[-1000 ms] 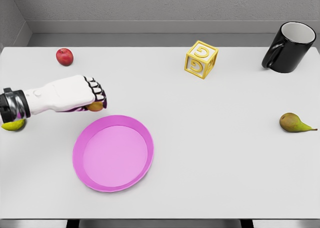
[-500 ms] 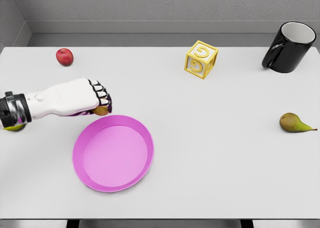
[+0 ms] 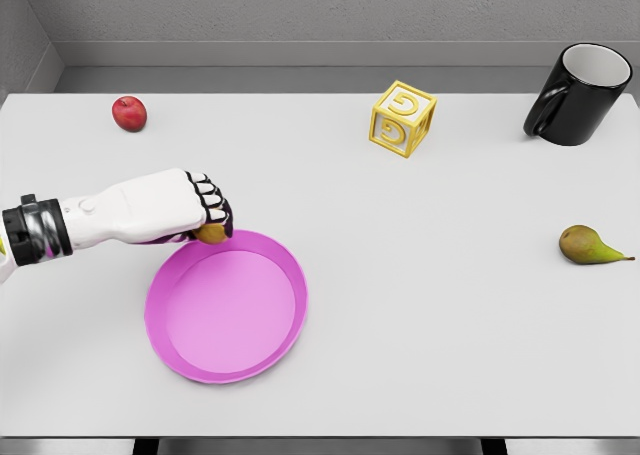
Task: Put the lemon on the plate with left arm
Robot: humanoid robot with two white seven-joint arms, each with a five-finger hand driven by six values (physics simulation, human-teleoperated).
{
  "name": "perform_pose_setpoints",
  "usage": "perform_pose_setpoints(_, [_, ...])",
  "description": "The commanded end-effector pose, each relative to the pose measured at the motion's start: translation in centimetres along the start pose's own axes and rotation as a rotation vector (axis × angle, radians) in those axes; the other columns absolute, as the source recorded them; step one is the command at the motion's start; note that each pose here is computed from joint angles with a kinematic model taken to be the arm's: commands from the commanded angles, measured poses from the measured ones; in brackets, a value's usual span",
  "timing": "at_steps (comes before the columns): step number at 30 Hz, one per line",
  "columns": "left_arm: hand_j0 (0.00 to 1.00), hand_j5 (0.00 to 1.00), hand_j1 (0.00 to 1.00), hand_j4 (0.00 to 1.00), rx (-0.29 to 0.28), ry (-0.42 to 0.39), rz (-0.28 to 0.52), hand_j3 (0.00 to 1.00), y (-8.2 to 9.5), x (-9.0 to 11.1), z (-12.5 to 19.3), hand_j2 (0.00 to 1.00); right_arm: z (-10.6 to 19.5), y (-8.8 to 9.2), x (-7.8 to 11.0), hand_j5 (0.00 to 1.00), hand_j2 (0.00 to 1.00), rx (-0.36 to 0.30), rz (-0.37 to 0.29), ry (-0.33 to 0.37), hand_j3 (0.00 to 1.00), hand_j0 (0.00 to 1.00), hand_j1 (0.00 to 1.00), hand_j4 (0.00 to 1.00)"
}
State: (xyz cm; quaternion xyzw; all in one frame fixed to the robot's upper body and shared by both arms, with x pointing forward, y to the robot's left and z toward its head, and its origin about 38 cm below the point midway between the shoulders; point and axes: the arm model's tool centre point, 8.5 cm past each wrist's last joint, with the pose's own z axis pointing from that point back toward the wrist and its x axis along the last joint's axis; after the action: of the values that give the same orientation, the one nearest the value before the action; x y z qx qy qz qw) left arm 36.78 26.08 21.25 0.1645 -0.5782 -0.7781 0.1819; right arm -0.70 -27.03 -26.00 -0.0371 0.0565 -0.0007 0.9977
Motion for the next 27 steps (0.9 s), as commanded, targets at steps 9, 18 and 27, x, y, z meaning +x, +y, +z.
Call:
perform_pose_setpoints(9, [0.54, 0.54, 0.54, 0.54, 0.006, -0.009, 0.019, 0.54, -0.3, 0.3, -0.2, 0.54, 0.0, 0.0, 0.1, 1.00, 1.00, 0.000, 0.000, -0.001, 1.00, 1.00, 1.00, 1.00])
perform_pose_setpoints(18, [0.69, 0.69, 0.69, 0.69, 0.016, -0.042, 0.046, 0.69, -1.0, 1.3, -1.4, 0.69, 0.0, 0.0, 0.1, 1.00, 1.00, 0.001, 0.000, -0.001, 1.00, 1.00, 1.00, 1.00])
perform_pose_setpoints(27, [1.00, 1.00, 1.00, 1.00, 0.012, -0.036, 0.054, 1.00, -0.9, 1.0, -0.8, 1.00, 0.0, 0.0, 0.1, 1.00, 1.00, 0.000, 0.000, -0.001, 1.00, 1.00, 1.00, 1.00])
